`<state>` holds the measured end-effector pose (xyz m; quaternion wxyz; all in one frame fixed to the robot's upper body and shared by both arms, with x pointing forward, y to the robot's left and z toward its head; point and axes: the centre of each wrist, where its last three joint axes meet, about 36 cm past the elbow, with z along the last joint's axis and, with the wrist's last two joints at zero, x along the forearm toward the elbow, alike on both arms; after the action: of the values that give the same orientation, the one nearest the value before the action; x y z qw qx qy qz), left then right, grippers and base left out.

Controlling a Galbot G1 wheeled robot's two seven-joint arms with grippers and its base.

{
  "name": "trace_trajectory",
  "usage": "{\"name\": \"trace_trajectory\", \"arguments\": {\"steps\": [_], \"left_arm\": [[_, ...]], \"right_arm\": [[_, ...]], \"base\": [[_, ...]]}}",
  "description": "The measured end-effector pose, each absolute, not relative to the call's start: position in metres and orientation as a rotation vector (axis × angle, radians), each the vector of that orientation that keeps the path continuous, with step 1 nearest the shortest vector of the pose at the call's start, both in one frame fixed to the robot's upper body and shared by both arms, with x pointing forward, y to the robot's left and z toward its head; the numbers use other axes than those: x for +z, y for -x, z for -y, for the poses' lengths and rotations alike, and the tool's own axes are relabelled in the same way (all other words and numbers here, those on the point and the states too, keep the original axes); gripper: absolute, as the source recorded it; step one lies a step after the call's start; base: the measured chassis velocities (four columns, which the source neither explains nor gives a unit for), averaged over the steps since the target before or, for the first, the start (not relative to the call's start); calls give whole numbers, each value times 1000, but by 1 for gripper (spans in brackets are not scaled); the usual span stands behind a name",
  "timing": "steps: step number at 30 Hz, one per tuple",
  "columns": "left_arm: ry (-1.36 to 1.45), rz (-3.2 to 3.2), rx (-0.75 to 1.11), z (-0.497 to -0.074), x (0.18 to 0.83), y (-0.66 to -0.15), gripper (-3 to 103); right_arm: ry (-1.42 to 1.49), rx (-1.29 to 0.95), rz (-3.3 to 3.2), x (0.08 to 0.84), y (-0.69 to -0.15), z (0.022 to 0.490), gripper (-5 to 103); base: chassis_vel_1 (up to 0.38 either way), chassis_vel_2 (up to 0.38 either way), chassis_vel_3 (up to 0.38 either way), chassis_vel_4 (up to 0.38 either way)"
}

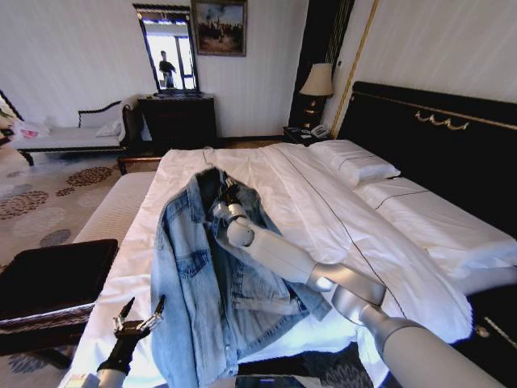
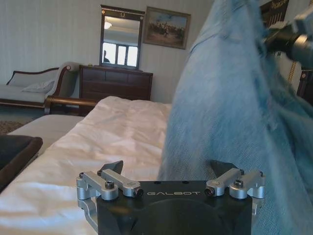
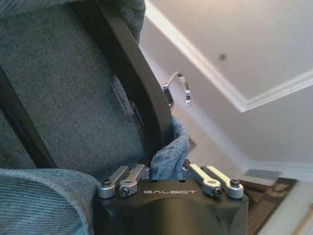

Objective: Pick up the clothes from the bed and hang them on the clothes hanger.

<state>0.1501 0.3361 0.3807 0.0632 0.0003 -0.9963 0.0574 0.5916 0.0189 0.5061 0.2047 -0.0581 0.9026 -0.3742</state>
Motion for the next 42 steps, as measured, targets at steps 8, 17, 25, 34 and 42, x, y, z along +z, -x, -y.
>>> {"name": "trace_trajectory", "arguments": {"steps": [8, 17, 25, 34, 42], "left_arm": [[-51, 3067, 154, -331, 403, -155, 100], [-116, 3169, 78, -327, 438, -165, 100], [-125, 3215, 24, -318, 458, -167, 100], [-124, 3237, -45, -320, 471, -161, 100], [-117, 3273, -92, -312, 477, -160, 100]], "right_arm": [[88, -920, -2516, 560, -585, 13, 23], [67, -782, -2508, 605, -568, 80, 22], [-84, -739, -2400, 673, -543, 142, 22], [9, -570, -2466, 711, -490, 191, 20], [61, -602, -2443, 714, -452, 228, 20]], "base": [[0, 0, 0, 0], [0, 0, 0, 0], [0, 0, 0, 0], [0, 0, 0, 0], [0, 0, 0, 0]]}}
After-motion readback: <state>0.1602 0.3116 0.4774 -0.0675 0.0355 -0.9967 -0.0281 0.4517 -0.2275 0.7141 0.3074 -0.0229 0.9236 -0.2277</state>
